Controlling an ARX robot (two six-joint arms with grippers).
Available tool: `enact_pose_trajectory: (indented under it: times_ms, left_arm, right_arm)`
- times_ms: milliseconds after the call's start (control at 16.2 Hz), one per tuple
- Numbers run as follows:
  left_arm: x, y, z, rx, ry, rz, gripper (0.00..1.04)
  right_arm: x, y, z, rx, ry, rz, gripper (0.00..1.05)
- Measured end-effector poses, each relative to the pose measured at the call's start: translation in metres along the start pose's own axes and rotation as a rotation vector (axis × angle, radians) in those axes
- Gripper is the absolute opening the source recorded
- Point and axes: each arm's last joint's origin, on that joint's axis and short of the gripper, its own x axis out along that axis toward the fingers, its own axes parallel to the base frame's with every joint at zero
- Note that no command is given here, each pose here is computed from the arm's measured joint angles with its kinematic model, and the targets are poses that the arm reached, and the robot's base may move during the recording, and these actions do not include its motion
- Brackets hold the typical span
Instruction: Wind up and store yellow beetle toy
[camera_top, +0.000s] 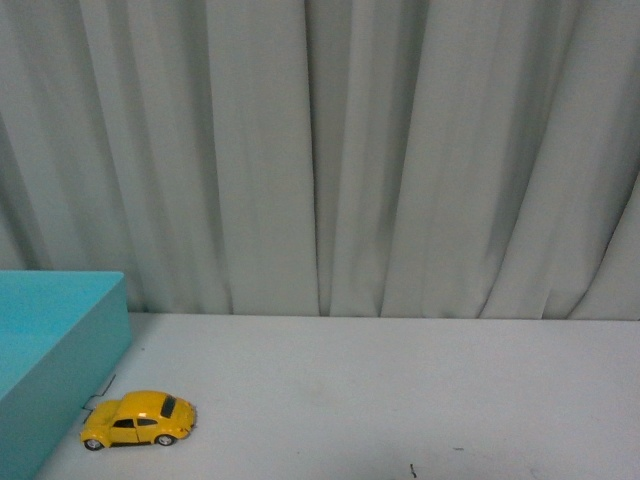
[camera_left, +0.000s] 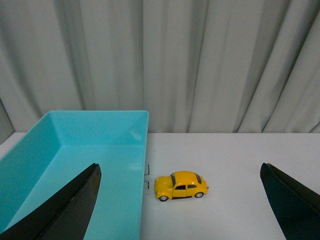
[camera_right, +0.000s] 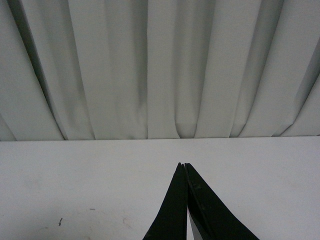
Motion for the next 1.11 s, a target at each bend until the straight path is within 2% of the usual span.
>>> enact_pose_trajectory:
  times_ms: [1111]
  left_arm:
    - [0.000, 0.000, 0.000, 0.000, 0.000, 0.000, 0.98]
  right_arm:
    - [-0.031, 0.000, 0.004, 0.000, -0.013, 0.000, 0.02]
